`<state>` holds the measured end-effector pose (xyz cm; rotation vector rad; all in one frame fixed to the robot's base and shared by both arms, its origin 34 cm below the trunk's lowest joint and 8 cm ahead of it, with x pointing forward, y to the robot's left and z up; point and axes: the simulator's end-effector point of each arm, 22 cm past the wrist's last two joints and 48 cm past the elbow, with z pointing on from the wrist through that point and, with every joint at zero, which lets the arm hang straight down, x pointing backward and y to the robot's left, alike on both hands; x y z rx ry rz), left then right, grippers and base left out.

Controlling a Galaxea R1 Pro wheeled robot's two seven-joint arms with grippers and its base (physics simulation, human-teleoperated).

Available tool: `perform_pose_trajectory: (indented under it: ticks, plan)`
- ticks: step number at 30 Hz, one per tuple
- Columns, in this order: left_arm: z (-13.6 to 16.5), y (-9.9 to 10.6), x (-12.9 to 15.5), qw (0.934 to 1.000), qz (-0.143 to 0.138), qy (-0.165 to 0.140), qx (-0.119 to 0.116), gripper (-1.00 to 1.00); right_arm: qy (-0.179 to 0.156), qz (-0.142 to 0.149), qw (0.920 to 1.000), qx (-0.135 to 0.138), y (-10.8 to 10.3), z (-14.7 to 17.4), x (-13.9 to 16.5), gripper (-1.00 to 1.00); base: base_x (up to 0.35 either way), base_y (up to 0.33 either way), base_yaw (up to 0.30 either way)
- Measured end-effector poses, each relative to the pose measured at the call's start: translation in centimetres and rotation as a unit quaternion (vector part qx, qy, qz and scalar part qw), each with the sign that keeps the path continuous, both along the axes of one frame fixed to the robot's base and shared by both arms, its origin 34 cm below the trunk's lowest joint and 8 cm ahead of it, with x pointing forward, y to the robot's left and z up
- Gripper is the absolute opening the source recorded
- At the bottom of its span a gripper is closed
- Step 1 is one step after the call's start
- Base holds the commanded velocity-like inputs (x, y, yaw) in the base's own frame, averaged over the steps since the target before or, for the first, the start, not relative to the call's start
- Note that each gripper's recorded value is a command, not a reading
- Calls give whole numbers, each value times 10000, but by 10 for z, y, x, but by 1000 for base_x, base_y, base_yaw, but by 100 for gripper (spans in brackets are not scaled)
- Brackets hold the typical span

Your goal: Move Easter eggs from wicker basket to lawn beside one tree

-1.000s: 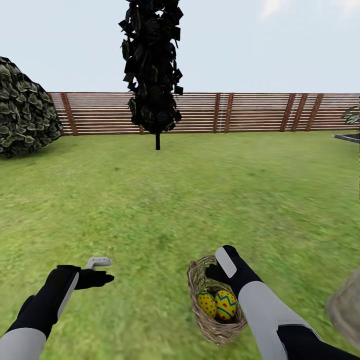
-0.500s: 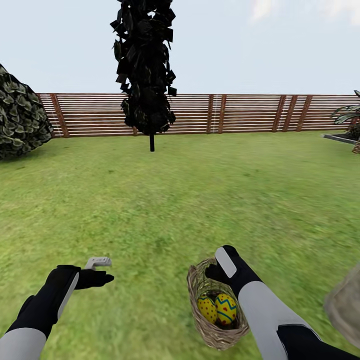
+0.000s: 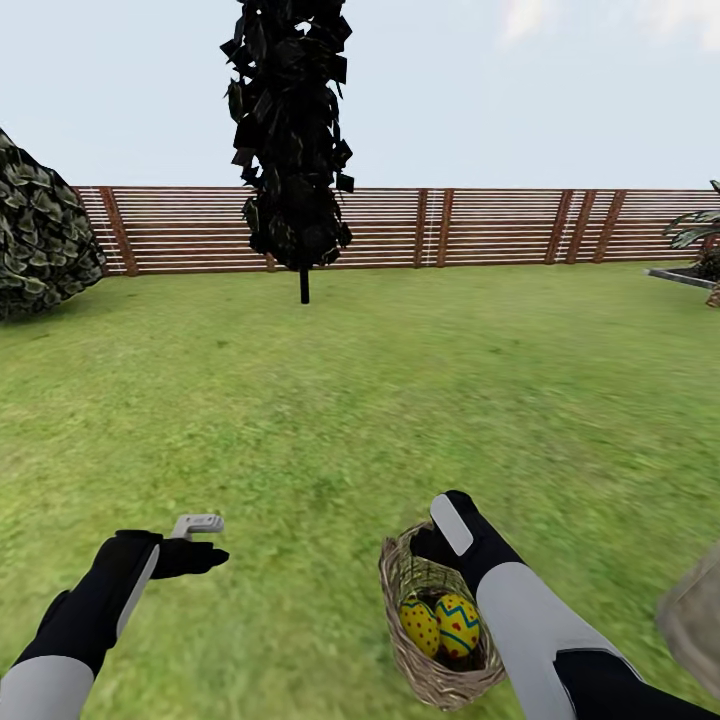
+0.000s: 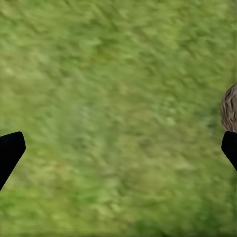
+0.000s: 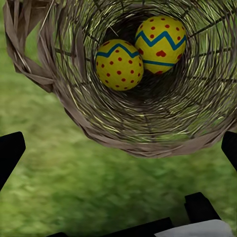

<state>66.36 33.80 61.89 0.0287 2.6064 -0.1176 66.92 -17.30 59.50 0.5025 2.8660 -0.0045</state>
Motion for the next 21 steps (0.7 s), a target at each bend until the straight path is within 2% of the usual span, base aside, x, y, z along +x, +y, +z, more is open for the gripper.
perform_pose_trajectory:
  ticks: [15,21]
  plan:
    - [1,0,0,10000,1,-16,-41,100,-8,31,9998,183,8,-1,0,100,60,0,0]
    - [3,-2,0,10000,17,-6,-95,100,362,53,9991,214,10,-21,-23,100,1,0,0]
